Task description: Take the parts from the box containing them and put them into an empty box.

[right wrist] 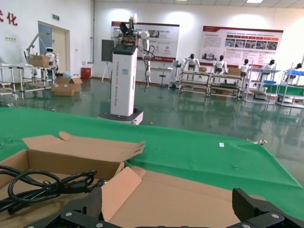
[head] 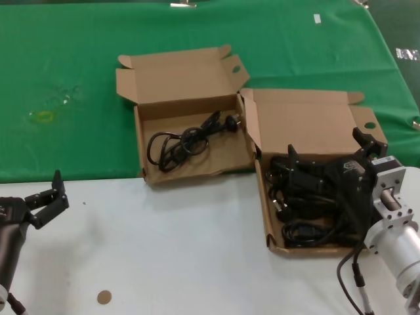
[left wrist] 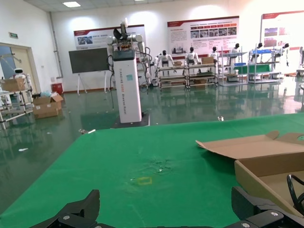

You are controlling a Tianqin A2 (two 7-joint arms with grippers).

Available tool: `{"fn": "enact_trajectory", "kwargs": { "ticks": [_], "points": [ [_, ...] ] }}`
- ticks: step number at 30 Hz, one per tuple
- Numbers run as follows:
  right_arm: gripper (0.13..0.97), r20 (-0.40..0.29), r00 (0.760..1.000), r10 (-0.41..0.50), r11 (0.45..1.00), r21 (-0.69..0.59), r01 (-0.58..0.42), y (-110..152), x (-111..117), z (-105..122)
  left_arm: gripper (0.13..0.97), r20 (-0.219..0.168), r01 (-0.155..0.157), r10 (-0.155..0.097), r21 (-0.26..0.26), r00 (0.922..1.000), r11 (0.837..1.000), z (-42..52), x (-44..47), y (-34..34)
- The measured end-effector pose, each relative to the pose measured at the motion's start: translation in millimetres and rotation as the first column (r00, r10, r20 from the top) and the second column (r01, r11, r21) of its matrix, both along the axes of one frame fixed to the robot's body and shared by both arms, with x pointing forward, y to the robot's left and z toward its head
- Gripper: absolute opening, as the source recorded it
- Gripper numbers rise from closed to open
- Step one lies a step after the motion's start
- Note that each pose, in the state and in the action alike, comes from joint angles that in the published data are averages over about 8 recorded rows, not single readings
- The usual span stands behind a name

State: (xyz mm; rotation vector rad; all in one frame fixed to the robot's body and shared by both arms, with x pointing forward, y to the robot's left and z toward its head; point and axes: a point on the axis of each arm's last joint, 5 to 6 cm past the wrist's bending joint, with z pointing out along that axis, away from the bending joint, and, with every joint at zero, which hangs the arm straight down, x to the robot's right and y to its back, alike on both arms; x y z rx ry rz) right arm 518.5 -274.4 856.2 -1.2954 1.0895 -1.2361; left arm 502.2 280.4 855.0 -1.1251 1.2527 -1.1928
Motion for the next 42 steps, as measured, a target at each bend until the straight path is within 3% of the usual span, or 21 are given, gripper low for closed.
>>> {"fn": "enact_trajectory", "kwargs": {
  "ticks": [42],
  "points": [
    [0.966, 0.0, 1.0, 0.0, 1.0, 0.0, 0.0, 0.0, 0.0, 0.0, 0.966, 0.0, 0.0, 0.0, 0.0, 1.0, 1.0, 0.0, 0.0, 0.0]
  ]
}}
